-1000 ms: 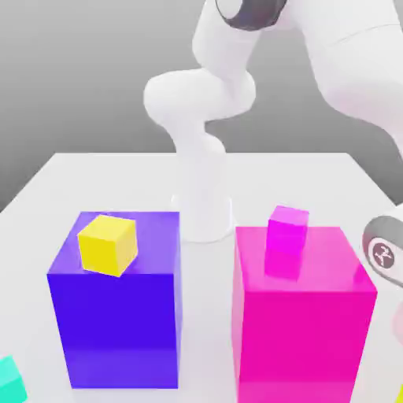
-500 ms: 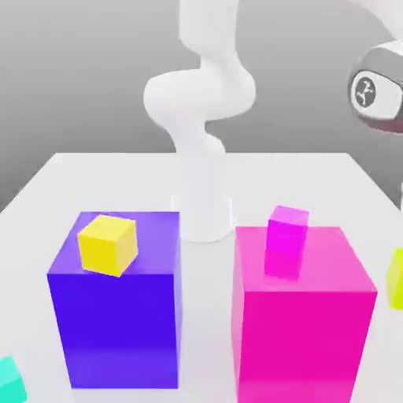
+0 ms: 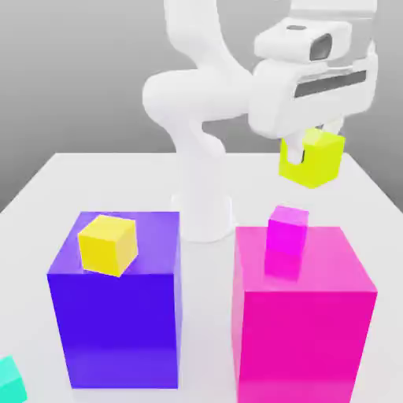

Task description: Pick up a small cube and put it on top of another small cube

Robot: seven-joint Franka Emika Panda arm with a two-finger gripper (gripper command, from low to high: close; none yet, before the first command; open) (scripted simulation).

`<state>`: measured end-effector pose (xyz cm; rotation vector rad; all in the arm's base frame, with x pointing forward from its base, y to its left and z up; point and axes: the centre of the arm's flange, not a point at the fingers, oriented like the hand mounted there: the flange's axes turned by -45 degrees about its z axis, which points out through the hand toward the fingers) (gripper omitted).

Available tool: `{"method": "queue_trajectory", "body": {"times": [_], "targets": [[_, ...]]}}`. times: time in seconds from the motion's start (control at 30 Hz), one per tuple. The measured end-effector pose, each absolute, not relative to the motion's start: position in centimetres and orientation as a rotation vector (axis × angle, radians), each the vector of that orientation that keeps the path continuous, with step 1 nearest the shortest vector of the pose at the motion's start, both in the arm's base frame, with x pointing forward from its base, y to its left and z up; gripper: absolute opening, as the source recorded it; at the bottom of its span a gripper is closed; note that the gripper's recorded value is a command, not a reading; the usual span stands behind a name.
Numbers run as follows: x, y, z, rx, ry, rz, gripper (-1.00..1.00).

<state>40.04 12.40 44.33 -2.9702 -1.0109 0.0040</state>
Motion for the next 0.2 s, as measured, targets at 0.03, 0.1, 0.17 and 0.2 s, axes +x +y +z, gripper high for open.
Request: {"method": "queue_trajectory", "body": {"times": [0.03, 0.1, 0.17, 0.2], "targets": [[40.0, 12.3, 43.0, -2.971, -1.005, 0.003, -1.0], [39.9, 12.2, 40.5, -2.972, -1.001, 0.002, 1.0], [39.9, 12.2, 40.5, -2.972, -1.001, 0.002, 1.0], [39.9, 12.2, 40.5, -2.972, -1.001, 0.002, 1.0]]}}
